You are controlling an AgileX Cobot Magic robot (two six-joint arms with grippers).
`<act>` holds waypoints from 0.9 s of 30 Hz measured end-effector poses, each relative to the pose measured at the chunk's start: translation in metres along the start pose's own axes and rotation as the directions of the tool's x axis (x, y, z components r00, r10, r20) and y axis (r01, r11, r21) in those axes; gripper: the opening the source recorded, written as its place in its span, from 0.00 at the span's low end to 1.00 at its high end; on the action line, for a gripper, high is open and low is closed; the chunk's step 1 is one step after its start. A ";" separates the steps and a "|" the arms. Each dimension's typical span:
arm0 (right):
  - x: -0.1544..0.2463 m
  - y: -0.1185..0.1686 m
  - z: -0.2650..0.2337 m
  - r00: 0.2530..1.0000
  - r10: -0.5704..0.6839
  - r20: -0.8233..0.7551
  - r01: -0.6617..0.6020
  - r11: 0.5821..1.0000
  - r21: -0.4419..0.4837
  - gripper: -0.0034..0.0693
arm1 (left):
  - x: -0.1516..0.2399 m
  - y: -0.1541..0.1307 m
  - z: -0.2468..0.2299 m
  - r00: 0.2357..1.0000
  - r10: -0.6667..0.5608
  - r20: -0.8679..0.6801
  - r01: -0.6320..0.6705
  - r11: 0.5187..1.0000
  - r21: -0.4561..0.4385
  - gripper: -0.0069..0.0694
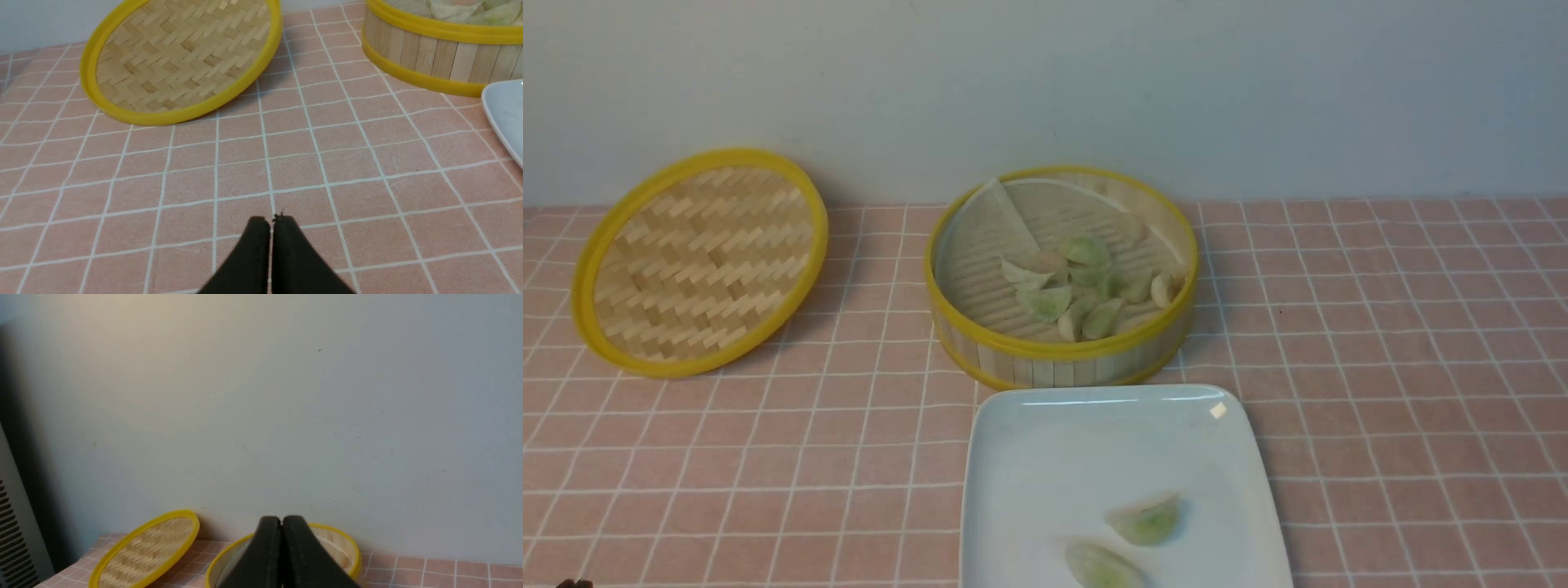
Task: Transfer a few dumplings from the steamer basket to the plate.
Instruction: Use the right arm to put the dumpling into the plate
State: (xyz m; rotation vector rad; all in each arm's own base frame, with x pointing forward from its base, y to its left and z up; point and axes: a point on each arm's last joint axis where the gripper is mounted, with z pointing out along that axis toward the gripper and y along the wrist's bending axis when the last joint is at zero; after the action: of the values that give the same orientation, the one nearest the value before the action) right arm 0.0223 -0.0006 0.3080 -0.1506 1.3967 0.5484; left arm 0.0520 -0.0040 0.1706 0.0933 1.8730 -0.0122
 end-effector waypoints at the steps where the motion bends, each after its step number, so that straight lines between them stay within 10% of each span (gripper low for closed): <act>1: 0.000 0.000 0.000 1.000 0.000 0.000 0.000 1.000 0.000 0.03 | 0.000 0.000 0.000 1.000 0.000 0.000 0.000 1.000 0.000 0.08; 27: 0.005 0.010 -0.001 0.994 -0.102 -0.042 0.096 0.988 -0.119 0.03 | 0.000 0.000 0.000 1.000 0.000 0.000 0.000 1.000 0.000 0.08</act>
State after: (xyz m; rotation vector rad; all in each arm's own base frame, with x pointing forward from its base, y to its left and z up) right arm 0.0173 0.0095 0.3054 -0.3277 1.3960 0.5468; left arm 0.0520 -0.0040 0.1706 0.0933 1.8730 -0.0122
